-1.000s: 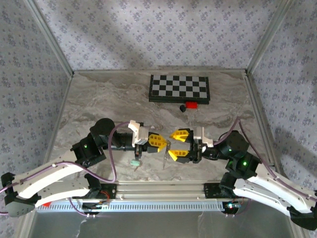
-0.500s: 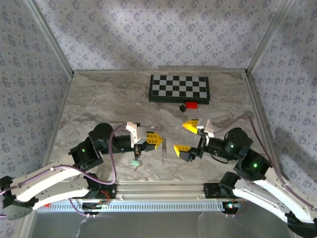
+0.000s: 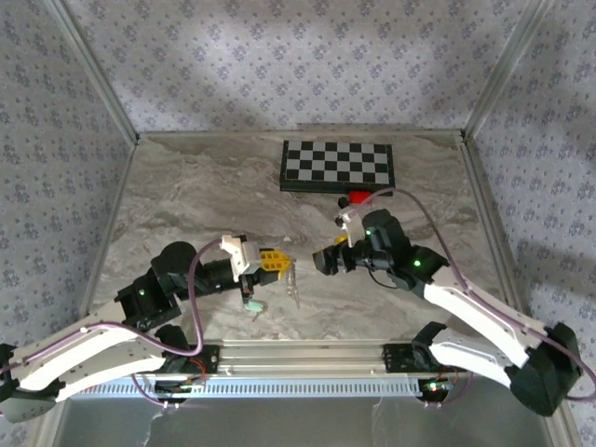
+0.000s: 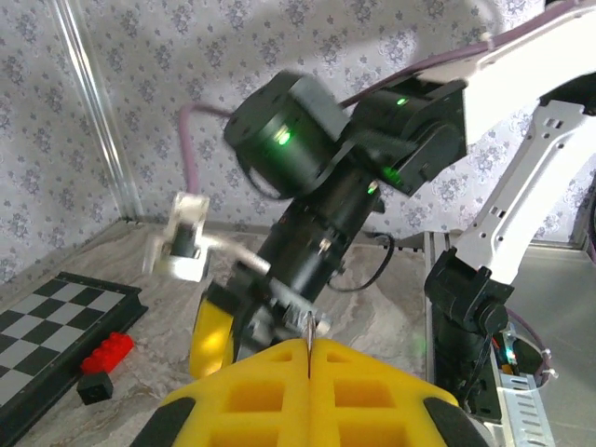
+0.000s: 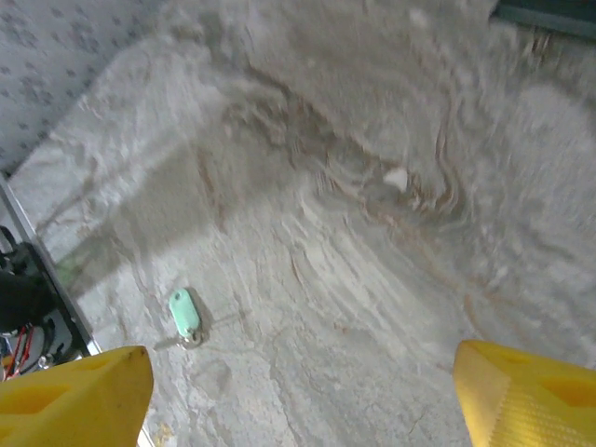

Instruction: Put the keys on the keyring

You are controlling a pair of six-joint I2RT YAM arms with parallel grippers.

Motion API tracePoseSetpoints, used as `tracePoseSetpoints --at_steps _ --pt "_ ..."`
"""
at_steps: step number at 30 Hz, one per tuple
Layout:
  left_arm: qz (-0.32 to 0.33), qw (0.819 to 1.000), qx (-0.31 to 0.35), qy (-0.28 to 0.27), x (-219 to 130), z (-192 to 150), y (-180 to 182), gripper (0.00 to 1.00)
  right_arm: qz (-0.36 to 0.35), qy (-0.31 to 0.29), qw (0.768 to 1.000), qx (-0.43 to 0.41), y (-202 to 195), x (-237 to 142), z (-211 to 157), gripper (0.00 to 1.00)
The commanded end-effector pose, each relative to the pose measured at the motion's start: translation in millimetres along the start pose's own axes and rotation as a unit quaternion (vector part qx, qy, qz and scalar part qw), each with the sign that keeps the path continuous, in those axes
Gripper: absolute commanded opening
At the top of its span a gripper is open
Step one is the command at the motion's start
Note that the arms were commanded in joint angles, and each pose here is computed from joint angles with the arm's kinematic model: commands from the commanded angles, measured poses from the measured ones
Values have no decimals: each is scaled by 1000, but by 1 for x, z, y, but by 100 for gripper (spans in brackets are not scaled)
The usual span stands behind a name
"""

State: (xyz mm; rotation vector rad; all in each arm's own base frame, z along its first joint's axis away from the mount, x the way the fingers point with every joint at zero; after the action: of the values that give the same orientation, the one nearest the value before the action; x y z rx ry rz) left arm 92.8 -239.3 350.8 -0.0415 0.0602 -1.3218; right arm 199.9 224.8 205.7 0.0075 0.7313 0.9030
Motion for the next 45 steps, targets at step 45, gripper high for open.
tracePoseSetpoints --at_steps 45 --pt "58 996 -27 -58 -74 5 -3 0 241 185 856 -418 95 156 -82 51"
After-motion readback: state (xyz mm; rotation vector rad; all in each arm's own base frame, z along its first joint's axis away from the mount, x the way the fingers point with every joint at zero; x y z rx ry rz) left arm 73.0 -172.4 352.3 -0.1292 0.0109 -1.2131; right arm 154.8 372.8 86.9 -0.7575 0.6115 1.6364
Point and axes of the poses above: each hand's point on the last joint's axis, 136 mm out from that joint toward the fingers, its own x axis out along the fingers, its own y axis along the line the jaws close on, z = x × y, the point moved 4 cm from there along -x, back along the fingers, and after that the axes turned 6 degrees about -x, right-handed, at the moved point
